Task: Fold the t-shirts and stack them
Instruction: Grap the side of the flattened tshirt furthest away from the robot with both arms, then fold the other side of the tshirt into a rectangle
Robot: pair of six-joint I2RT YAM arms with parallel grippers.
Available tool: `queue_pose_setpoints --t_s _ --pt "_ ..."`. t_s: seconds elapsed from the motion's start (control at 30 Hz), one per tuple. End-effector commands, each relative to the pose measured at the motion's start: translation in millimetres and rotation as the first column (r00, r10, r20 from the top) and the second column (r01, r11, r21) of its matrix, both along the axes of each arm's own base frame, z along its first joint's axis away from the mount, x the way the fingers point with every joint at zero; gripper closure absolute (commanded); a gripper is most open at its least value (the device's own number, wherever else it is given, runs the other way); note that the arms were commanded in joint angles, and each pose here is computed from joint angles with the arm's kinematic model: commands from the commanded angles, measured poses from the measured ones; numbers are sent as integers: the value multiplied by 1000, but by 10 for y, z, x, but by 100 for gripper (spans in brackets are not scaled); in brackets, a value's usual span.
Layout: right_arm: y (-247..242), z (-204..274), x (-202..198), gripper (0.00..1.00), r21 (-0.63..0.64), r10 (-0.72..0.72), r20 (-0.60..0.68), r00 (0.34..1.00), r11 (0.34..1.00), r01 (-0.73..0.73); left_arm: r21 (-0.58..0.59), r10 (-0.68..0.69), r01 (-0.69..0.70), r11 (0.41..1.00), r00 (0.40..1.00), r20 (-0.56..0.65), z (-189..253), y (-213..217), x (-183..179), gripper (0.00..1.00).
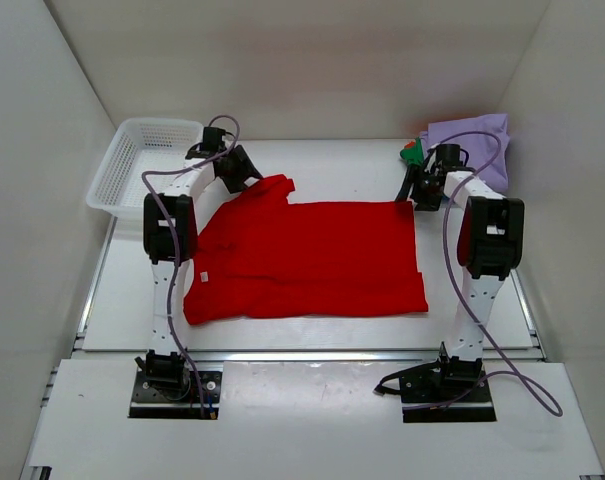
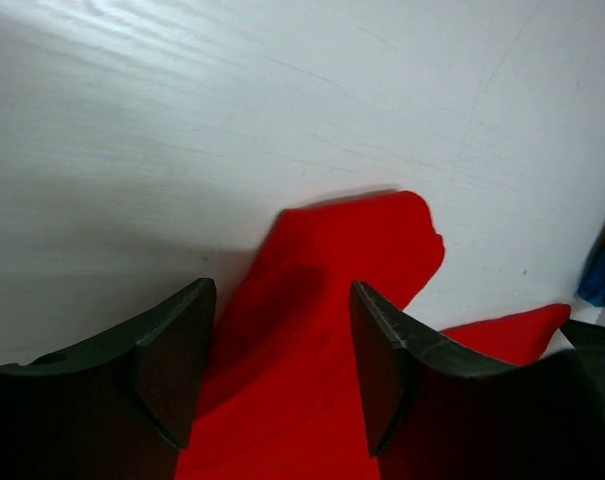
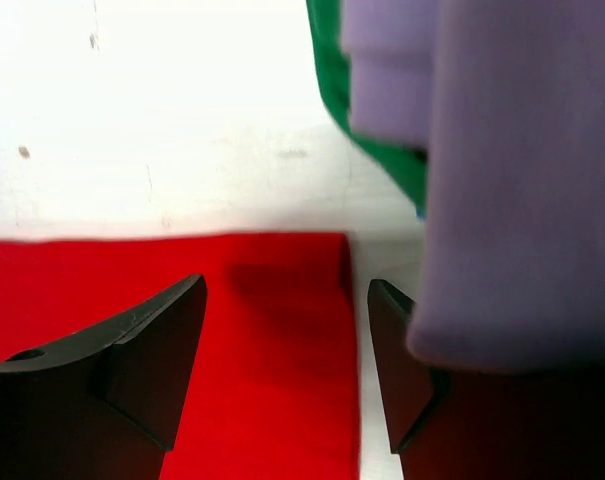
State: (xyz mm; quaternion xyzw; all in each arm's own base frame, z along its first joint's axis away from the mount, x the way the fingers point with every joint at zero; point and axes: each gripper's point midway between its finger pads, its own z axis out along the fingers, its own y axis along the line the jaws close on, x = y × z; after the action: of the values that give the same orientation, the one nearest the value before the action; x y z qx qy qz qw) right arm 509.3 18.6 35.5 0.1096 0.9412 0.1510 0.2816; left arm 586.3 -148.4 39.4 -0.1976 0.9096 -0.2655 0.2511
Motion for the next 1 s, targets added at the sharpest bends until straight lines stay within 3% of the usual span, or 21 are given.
queue_pose_setpoints --t_s 0.0,0.07,0.13,0.2,0.23,0.27,0.3,0.33,0.6,0.8,0.97 --pt "28 78 202 37 -8 -14 32 999 1000 14 -65 -46 51 997 997 67 332 -216 92 34" --pt "78 76 226 39 -2 -4 32 999 1000 4 -81 -61 65 995 996 60 293 -258 84 38" --pt "69 46 240 49 2 -4 26 1000 1000 4 -80 -68 72 994 996 55 257 -262 76 61" --pt "87 24 218 64 6 3 18 1000 1000 -3 -79 -73 77 994 996 52 248 -264 65 74" --pt "84 47 222 70 5 -2 21 1000 1000 2 -90 -77 82 993 996 52 247 -273 59 86" --pt "93 31 207 89 3 5 20 1000 1000 -5 -99 -82 87 991 995 60 298 -280 56 100" --pt "91 37 206 98 6 -4 17 1000 1000 4 -96 -73 78 992 996 50 250 -228 57 100" --pt "74 68 214 100 9 -5 24 1000 1000 4 -102 -80 85 991 995 54 272 -258 55 100" --pt "67 422 262 100 -7 4 115 993 1000 -4 -133 -78 99 986 985 155 812 -103 148 100" --pt "113 720 63 100 4 31 179 983 999 -32 -179 -145 178 968 972 183 1016 -70 -184 100" --pt "106 797 -375 100 27 40 200 979 999 -46 -172 -167 200 965 968 187 950 57 -570 100"
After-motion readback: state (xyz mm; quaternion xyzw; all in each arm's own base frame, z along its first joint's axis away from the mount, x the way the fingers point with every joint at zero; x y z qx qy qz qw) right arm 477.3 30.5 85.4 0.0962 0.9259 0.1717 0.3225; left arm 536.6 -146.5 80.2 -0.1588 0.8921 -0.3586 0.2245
